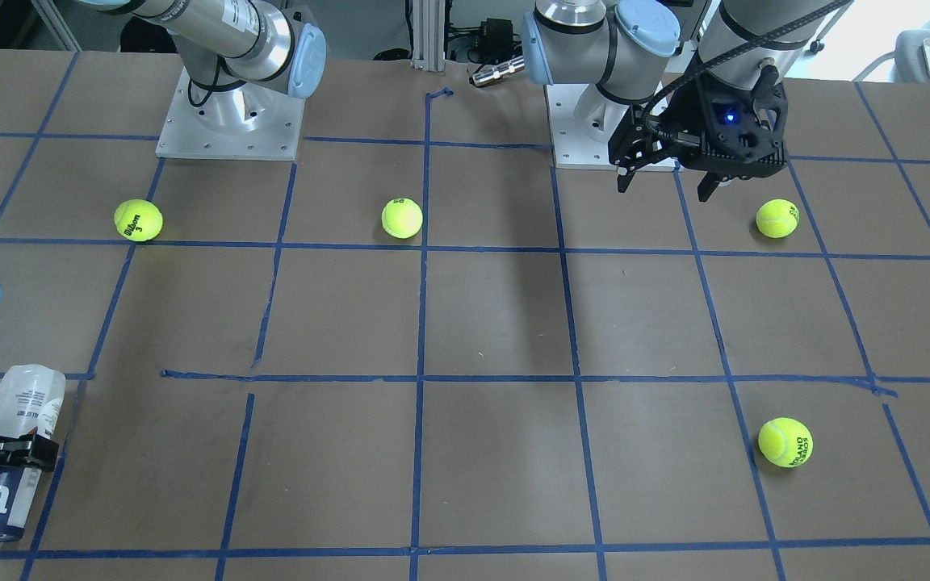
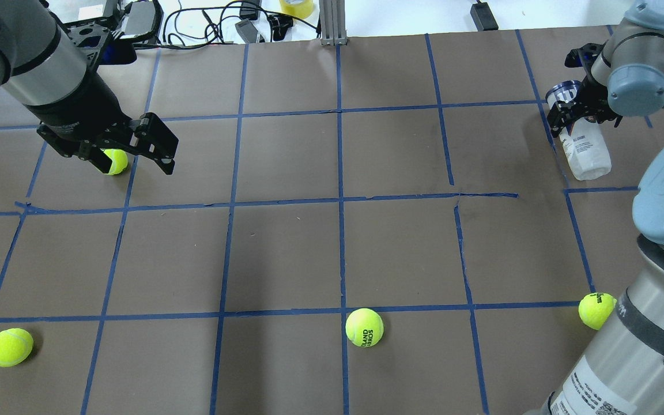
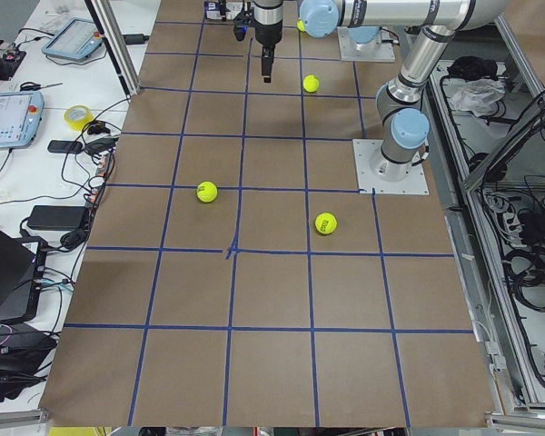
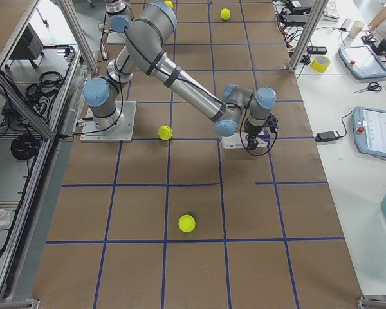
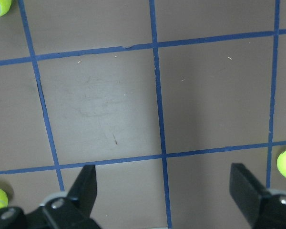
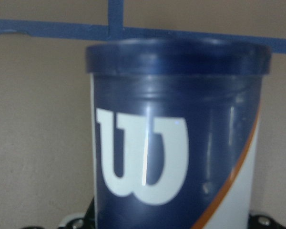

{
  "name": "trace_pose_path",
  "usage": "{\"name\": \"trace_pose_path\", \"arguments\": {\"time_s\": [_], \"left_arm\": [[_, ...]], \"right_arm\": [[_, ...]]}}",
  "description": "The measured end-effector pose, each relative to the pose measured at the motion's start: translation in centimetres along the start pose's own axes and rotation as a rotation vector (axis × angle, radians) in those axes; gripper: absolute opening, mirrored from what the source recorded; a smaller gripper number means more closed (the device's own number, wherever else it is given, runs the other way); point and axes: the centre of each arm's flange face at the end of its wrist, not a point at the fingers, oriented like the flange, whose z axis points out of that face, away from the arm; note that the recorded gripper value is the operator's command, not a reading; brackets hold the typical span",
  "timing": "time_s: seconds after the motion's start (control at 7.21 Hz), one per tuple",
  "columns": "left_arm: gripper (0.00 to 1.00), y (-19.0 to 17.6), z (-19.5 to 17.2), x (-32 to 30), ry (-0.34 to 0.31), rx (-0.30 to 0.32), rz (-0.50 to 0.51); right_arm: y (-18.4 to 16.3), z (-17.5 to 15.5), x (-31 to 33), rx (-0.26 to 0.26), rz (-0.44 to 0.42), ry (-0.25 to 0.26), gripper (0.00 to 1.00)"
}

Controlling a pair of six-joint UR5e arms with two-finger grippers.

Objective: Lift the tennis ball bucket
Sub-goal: 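Lift the can with the right gripper and carry it toward the left arm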

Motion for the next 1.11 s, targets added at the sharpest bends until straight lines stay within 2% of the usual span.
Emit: {"name": "trace_pose_path", "arguments": {"time_s": [0.42,0.83,1.11], "left_arm": [[1.0,0.0,-0.1,-0.1,-0.001,0.003,-0.001],[1.0,0.2,-0.3,-0.5,-0.013,0.003,-0.003],[1.0,0.0,-0.3,-2.2,-0.116,-0.009,-0.011]], "right_arm": [[-0.6,-4.1,-4.1,0.045,-0.103,0.014,0.74],[-1.7,-6.9,-13.3,0.085,-0.243,0.019,0.7],[-1.9,-7.9,-22.1,0.112,-0.368,0.005,0.67]]}}
